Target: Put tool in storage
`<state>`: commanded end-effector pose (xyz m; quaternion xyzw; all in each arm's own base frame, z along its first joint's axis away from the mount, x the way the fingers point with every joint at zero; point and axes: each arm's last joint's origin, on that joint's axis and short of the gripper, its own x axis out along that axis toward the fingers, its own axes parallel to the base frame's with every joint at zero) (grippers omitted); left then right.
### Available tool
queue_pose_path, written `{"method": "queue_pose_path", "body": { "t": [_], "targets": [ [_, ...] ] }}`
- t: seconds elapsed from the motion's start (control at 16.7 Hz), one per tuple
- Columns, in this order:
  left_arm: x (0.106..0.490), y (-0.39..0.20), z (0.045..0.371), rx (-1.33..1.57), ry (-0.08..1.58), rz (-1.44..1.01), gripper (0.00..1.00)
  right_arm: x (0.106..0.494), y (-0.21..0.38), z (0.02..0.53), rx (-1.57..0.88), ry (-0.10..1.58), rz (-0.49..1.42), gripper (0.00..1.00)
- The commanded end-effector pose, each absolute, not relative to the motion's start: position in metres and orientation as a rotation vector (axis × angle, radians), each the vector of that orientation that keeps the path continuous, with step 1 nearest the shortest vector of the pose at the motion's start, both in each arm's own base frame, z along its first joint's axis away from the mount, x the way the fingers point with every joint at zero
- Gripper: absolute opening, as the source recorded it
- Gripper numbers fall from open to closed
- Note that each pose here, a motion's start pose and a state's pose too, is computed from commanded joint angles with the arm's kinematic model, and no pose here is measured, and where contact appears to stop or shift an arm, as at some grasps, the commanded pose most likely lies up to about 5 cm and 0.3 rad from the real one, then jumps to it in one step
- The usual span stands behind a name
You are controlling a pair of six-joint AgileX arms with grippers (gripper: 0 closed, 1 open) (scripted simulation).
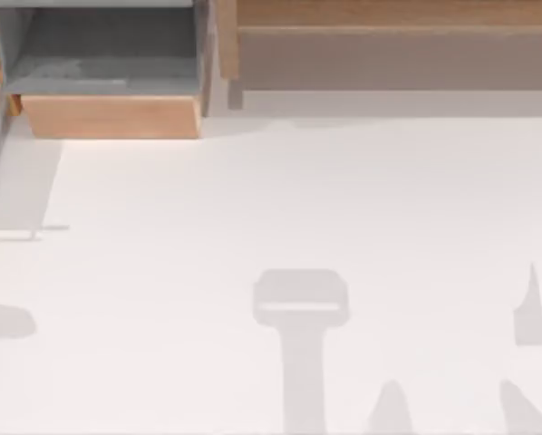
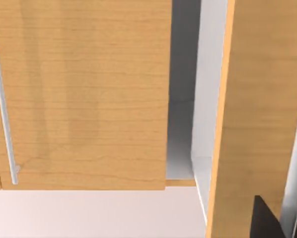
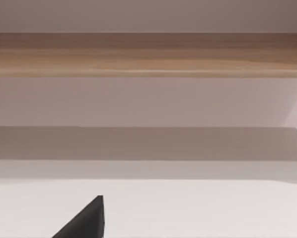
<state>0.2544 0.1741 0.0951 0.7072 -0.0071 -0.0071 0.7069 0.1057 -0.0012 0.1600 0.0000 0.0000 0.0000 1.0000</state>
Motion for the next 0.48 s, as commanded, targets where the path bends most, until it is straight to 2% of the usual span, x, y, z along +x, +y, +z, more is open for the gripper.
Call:
{"method": "queue_pose_path", "body": {
  "t": [0.48],
  "targets": [
    [0.265,0.175,0.091,1.554,-0.001,-0.027,0.0,0.106,-0.001,0.16,0.0,0.0,0.0,1.0]
  ]
}}
